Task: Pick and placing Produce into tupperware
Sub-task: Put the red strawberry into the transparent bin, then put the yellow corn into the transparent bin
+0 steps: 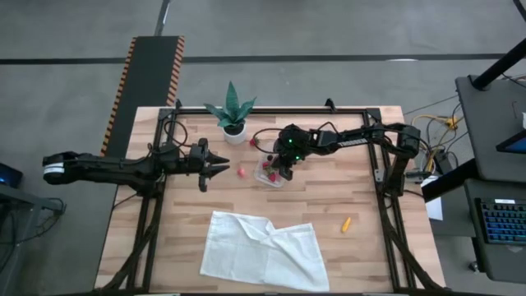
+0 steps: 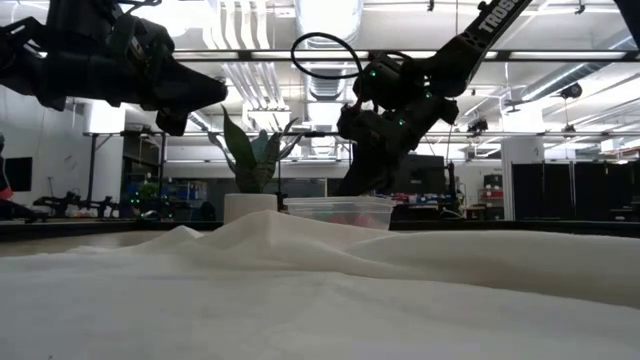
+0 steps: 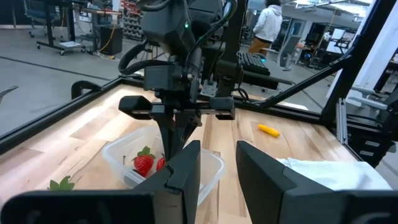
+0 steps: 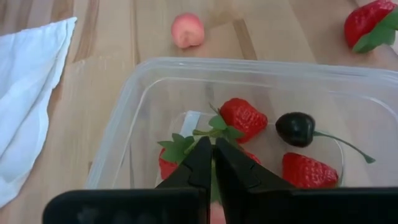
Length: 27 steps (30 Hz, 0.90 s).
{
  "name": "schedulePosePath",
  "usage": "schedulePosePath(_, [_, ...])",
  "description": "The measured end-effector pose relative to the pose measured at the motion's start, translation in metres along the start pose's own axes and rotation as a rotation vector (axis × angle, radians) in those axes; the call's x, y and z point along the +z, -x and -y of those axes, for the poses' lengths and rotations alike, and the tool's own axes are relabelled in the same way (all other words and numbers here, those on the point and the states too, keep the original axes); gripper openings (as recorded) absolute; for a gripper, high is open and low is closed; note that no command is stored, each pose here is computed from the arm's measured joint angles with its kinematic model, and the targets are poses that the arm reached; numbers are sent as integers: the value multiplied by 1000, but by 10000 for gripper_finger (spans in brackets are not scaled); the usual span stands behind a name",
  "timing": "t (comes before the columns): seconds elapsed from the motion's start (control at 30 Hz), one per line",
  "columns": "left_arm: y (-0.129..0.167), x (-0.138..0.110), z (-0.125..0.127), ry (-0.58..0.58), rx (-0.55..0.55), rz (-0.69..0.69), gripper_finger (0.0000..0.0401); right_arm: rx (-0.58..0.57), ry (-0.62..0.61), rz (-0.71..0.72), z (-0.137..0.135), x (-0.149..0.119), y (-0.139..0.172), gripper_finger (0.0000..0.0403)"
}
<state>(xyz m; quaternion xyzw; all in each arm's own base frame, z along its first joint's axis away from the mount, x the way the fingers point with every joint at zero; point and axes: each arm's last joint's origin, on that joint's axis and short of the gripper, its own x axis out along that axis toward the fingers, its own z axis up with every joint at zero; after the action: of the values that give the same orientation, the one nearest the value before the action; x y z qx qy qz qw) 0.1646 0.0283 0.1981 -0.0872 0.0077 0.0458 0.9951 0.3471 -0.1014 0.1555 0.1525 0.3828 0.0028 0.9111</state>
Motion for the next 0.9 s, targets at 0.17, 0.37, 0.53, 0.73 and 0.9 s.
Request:
schedulePosePath(0.17, [0,0,0,0,0,0,89,1,1,3,0,0,0,36])
schedulePosePath(0.37, [0,0,0,0,0,0,89,1,-10,5,0,1,0,87])
schedulePosePath(0.53, [0,0,0,-1,1,0,89,68,-1,18,-7,7,13,112])
schedulePosePath(0.73, [0,0,0,0,1,-3,89,203,92,85,-45,19,67,118])
schedulePosePath(0.9, [0,0,0,-1,0,3,89,225,191,181,-86,18,133,111])
